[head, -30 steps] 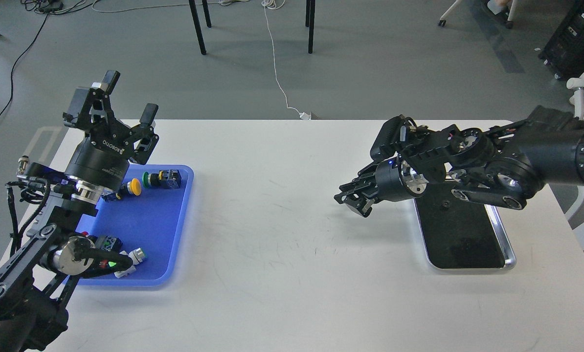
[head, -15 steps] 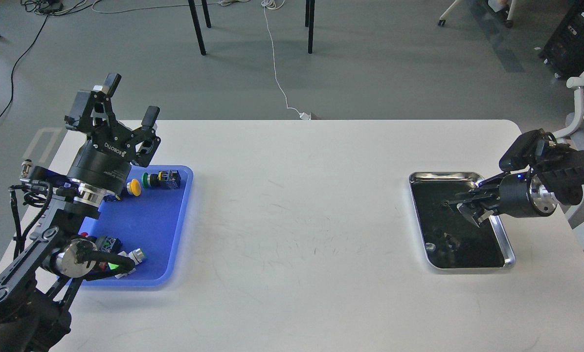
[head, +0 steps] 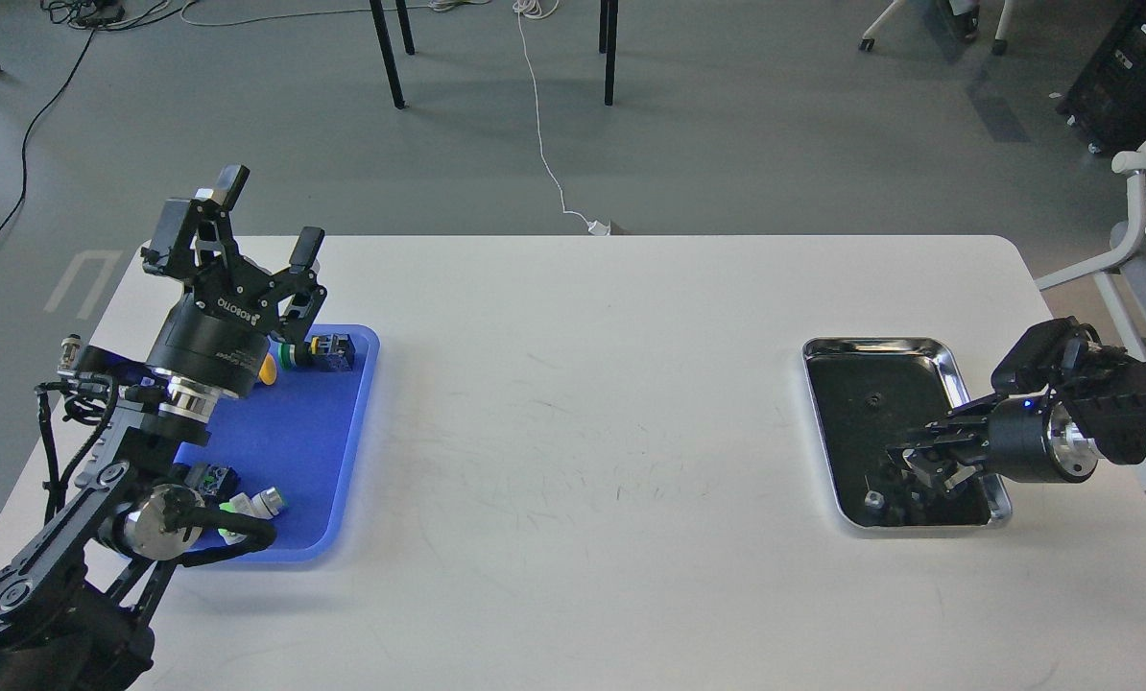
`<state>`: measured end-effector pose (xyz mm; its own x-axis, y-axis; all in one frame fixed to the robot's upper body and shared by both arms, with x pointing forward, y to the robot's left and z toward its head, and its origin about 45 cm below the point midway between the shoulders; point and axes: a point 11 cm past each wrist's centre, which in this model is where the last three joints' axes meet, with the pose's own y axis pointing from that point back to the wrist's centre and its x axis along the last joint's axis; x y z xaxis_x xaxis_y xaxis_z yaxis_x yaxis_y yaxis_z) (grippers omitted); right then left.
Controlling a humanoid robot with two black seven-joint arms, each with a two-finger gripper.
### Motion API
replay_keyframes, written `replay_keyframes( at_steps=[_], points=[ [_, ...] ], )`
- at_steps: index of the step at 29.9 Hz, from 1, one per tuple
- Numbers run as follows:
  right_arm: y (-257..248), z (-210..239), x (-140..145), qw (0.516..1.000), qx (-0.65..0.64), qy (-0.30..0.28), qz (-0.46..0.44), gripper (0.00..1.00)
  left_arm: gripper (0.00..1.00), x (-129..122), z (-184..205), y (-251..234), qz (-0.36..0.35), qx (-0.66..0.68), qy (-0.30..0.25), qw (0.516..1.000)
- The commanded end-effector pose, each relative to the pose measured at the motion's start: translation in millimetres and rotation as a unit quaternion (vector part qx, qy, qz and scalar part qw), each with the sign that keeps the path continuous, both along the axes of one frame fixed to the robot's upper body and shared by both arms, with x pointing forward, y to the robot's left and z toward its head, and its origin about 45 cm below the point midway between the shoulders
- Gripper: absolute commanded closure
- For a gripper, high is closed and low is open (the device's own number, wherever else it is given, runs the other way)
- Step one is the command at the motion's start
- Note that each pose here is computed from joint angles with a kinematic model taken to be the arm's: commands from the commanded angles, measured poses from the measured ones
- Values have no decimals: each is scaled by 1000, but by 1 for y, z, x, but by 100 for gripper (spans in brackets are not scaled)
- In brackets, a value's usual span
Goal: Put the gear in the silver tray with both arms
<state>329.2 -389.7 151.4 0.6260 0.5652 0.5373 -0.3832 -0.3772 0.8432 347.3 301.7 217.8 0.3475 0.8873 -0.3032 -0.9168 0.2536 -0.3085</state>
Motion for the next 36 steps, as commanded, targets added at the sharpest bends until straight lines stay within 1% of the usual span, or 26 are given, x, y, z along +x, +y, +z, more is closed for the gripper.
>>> replay_keyframes(
  at_steps=[1,3,4,6,7,10,14,16,18,20,23,26,28,29,32,34,36],
  points=[
    [1,-1,-1,1000,1,1,1,67,2,0,0,0,0,1,-1,1000],
    [4,-1,0,1000,8,-1,0,43,2,0,1,1,0,1,-1,1000],
    [4,-1,0,1000,9,-2,-1,34,2,0,1,1,0,1,-1,1000],
    [5,2,3,1000,15,-8,-5,9,2,0,1,2,1,3,-1,1000],
    [7,4,5,1000,22,-13,-7,5,2,0,1,3,2,5,-1,1000],
    [12,17,15,998,45,-37,-20,5,2,0,2,5,2,8,-1,1000],
    [26,45,33,989,110,-82,-50,5,2,0,3,9,2,14,-2,1000],
    [35,62,43,977,164,-102,-86,5,2,0,4,10,3,16,-2,1000],
    [42,70,50,959,224,-110,-137,5,2,0,3,10,3,16,-1,1000],
    [51,78,60,927,297,-116,-196,4,2,0,3,9,3,14,-1,1000],
    [65,78,68,864,405,-107,-279,4,2,-1,1,8,3,11,0,1000],
    [91,63,70,793,498,-79,-343,4,2,-1,0,8,7,10,0,1000],
    [101,61,74,722,563,-61,-397,4,2,-2,-1,8,8,10,1,1000],
    [104,57,75,678,595,-46,-430,3,2,-2,-2,9,9,9,2,1000],
    [112,47,75,571,656,-8,-494,3,2,-10,-13,9,12,8,17,1000],
    [113,46,75,526,677,5,-514,3,2,-16,-22,9,12,8,29,999],
    [121,42,73,499,689,23,-524,1,2,-21,-30,6,12,3,40,999]
  ],
)
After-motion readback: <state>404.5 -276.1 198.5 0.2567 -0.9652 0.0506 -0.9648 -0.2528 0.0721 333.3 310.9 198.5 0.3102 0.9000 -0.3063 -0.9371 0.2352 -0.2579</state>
